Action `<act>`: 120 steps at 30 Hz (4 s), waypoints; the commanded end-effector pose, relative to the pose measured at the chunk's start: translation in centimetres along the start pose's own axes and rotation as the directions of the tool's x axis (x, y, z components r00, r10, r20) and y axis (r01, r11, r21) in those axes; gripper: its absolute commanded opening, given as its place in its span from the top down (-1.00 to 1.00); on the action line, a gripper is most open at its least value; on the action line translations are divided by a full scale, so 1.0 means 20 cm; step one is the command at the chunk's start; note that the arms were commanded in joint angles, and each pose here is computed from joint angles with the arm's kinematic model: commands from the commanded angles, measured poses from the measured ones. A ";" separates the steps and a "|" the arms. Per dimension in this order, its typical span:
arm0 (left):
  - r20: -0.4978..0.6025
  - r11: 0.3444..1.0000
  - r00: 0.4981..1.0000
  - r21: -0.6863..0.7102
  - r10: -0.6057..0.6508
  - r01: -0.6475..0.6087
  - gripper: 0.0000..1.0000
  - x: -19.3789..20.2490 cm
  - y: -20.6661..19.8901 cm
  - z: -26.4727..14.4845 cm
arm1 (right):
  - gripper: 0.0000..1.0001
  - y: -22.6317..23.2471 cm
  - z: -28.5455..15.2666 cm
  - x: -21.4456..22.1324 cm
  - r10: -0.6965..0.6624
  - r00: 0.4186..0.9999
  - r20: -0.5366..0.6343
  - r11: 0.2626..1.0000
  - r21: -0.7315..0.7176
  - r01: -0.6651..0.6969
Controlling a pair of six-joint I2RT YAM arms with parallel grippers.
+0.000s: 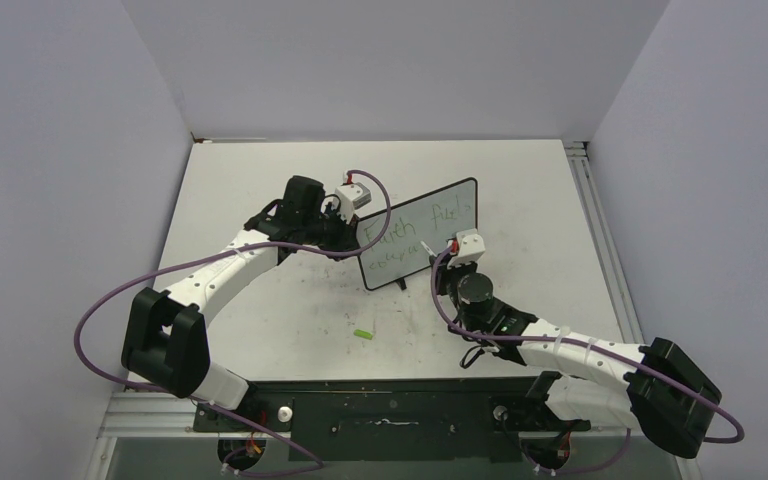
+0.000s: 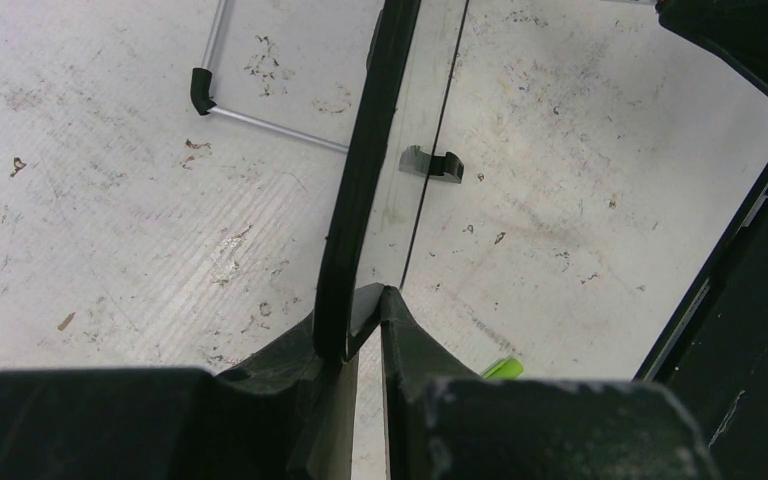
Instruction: Write a sentence on the whiteboard
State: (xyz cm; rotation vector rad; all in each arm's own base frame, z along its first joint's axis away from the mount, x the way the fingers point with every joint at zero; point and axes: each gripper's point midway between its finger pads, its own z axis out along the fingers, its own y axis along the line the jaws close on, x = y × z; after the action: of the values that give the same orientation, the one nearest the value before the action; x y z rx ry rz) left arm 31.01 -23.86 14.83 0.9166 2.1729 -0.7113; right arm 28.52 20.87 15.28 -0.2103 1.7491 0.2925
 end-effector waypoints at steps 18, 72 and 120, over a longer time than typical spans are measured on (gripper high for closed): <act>-0.013 0.999 0.999 -0.031 0.043 -0.043 1.00 -0.01 0.02 -0.02 | 0.89 0.02 0.01 -0.08 0.011 0.999 0.052 1.000 -0.028 -0.010; -0.010 0.998 0.999 -0.030 0.046 -0.046 1.00 -0.01 0.02 -0.02 | 0.89 0.04 0.00 -0.14 -0.019 0.996 0.089 1.000 -0.001 0.019; -0.010 0.999 0.999 -0.028 0.046 -0.046 1.00 -0.01 0.02 -0.02 | 0.89 -0.01 0.04 0.10 -0.062 0.998 -0.016 0.996 0.057 0.063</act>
State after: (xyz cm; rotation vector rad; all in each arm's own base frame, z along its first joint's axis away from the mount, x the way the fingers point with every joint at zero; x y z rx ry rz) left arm 31.02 -23.86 14.84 0.9158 2.1730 -0.7116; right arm 28.88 20.89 14.22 -0.2388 1.7397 0.1948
